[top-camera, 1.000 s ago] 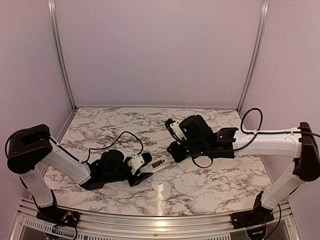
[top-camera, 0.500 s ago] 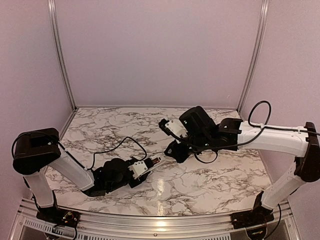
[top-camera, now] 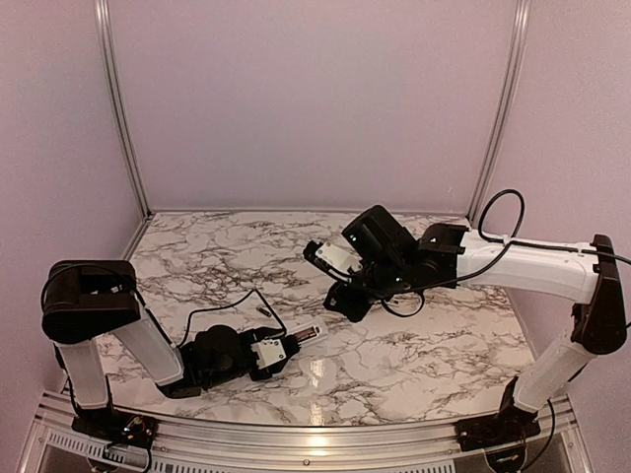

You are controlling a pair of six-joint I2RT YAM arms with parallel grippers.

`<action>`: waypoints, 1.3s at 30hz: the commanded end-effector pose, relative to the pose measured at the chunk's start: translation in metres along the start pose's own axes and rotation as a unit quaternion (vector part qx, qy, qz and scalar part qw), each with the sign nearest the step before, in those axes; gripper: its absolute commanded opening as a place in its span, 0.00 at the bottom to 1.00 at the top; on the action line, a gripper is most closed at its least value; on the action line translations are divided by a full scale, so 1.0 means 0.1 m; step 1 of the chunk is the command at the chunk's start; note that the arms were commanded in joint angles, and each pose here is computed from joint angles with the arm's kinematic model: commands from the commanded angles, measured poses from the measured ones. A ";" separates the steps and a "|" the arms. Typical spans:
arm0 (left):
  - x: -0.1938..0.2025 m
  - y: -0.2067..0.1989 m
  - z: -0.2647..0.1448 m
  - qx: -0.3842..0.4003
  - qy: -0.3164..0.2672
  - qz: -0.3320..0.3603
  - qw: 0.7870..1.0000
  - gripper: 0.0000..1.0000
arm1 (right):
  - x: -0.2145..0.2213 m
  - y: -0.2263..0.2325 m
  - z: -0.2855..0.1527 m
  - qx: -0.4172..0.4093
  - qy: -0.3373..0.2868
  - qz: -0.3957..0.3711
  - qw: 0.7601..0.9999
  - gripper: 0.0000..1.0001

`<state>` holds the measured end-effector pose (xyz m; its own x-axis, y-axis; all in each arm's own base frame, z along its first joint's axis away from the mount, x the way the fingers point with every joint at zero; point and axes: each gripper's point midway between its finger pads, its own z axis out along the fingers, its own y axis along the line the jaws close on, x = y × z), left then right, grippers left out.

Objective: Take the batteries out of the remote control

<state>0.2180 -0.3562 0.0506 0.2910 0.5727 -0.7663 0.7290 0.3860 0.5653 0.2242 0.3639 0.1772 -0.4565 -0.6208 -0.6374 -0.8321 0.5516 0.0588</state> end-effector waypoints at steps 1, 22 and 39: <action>-0.20 -0.02 0.05 0.008 -0.039 0.006 0.999 0.00 | -0.04 0.07 -0.13 -0.016 0.006 -0.008 1.000 0.00; -0.19 -0.07 -0.09 0.023 -0.052 0.051 0.997 0.00 | 0.08 0.33 -0.24 -0.088 0.044 0.044 0.994 0.00; -0.16 -0.08 -0.08 0.021 -0.046 0.056 0.997 0.00 | 0.26 0.29 0.13 -0.072 0.116 0.069 0.988 0.00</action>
<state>0.2020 -0.3597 0.0473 0.4078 0.5683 -0.7146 0.7309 0.2660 0.6286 0.1896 0.3654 0.1464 -0.6038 -0.6708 -0.4307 -0.7942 0.5528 0.2523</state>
